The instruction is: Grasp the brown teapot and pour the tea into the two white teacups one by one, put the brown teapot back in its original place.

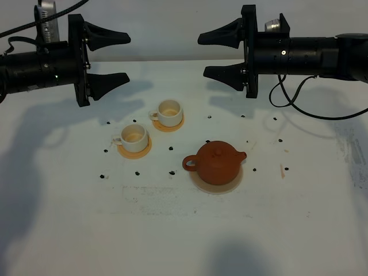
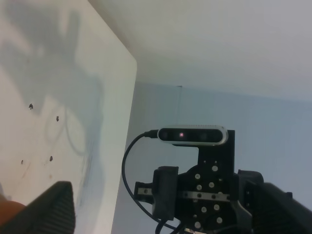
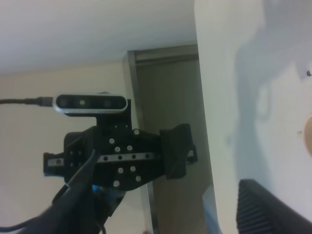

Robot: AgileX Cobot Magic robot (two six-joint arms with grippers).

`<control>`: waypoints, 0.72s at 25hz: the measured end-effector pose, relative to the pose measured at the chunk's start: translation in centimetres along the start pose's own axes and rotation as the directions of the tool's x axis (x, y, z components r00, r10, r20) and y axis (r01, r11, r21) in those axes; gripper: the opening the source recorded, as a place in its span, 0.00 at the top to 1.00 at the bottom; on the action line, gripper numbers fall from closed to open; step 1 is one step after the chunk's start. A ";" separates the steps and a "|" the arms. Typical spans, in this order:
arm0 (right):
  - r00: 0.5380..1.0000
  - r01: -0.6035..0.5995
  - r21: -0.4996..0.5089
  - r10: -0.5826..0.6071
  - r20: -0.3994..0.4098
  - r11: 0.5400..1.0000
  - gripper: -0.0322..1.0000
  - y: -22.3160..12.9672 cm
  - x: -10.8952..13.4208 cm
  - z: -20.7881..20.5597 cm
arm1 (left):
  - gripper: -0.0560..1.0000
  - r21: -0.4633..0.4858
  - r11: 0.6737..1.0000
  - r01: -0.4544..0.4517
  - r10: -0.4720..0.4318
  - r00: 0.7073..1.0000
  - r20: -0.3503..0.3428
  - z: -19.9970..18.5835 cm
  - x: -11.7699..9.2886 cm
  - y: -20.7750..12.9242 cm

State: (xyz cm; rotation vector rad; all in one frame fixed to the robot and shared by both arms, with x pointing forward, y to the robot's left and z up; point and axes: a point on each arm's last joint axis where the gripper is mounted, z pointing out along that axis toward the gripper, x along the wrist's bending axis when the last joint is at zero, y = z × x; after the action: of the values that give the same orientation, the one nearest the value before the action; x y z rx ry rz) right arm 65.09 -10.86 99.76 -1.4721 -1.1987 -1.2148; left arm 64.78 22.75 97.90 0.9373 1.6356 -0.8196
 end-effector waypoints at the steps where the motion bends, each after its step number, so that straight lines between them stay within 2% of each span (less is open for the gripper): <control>1: 1.000 0.000 0.000 0.000 0.000 1.000 0.39 0.0 0.0 0.0 | 0.28 0.000 1.000 0.000 0.000 1.000 0.000 0.0 0.0 0.0; 12: 1.000 0.022 0.000 -0.022 0.000 1.000 0.39 0.0 0.0 0.0 | 0.28 0.001 1.000 -0.007 0.007 1.000 0.001 0.0 0.0 0.0; 18: 0.989 0.145 0.001 -0.145 -0.002 0.989 0.40 0.0 0.0 0.0 | 0.29 -0.003 0.987 -0.162 0.162 0.987 0.014 0.0 -0.1 0.0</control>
State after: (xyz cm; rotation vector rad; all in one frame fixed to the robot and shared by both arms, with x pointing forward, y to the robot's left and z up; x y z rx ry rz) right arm 65.08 -10.86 99.77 -1.4022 -1.3239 -1.3112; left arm 64.81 22.73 98.03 1.0457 1.5258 -0.7116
